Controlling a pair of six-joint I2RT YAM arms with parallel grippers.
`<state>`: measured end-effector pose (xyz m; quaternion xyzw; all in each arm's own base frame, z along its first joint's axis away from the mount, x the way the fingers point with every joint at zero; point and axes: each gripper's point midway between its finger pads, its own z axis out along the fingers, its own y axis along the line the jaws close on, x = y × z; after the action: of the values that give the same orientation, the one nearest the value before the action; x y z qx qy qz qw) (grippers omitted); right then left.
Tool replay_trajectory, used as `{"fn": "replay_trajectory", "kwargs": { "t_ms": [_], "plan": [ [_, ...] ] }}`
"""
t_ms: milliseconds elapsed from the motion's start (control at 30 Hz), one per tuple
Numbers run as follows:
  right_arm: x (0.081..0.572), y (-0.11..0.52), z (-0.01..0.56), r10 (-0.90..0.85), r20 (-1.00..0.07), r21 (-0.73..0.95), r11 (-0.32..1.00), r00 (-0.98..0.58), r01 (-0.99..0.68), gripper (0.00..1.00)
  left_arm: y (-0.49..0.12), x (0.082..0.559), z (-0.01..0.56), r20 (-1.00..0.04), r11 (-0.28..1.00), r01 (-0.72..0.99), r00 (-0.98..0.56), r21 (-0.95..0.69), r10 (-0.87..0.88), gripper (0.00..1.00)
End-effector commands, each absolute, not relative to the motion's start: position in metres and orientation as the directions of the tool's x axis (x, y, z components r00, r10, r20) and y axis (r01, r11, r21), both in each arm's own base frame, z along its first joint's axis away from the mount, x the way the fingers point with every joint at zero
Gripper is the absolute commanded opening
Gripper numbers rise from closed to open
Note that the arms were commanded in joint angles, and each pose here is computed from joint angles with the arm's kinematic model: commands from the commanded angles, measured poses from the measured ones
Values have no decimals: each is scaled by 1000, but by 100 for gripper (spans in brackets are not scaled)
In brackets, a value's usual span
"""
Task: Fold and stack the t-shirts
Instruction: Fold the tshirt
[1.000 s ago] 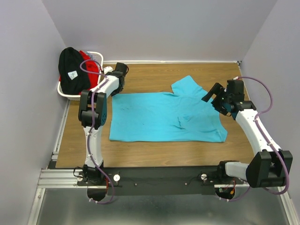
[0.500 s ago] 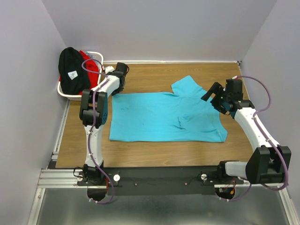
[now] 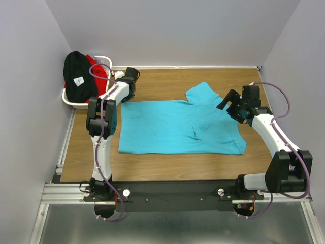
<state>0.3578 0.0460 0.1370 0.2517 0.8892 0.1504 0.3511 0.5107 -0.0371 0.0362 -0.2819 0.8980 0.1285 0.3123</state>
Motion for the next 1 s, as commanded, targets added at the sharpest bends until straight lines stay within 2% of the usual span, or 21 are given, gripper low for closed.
{"fn": "replay_trajectory", "kwargs": {
  "t_ms": [0, 533, 667, 700, 767, 800, 967],
  "plan": [
    [368, 46, 135, 538, -560, 443, 837, -630, 322, 100, -35, 508, 30, -621, 806, -588, -656, 65, -429, 33],
    [412, 41, 117, 545, -543, 410, 836, -638, 365, 100, -31, 498, 13, -596, 813, -572, -692, 108, -407, 31],
    [427, 40, 112, 542, -547, 401, 839, -638, 369, 100, -32, 498, 9, -590, 819, -564, -699, 107, -404, 19],
    [431, 38, 112, 533, -556, 389, 845, -637, 368, 100, -33, 498, 10, -591, 821, -561, -698, 102, -404, 13],
    [441, 35, 116, 522, -578, 379, 852, -628, 360, 100, -34, 500, 13, -596, 824, -559, -694, 92, -404, 7],
    [447, 34, 112, 517, -585, 372, 856, -625, 360, 100, -33, 500, 14, -599, 826, -556, -694, 91, -400, 0],
    [476, 26, 115, 466, -654, 335, 885, -596, 324, 96, -37, 503, 26, -615, 841, -538, -682, 55, -396, 0]
  ]
}}
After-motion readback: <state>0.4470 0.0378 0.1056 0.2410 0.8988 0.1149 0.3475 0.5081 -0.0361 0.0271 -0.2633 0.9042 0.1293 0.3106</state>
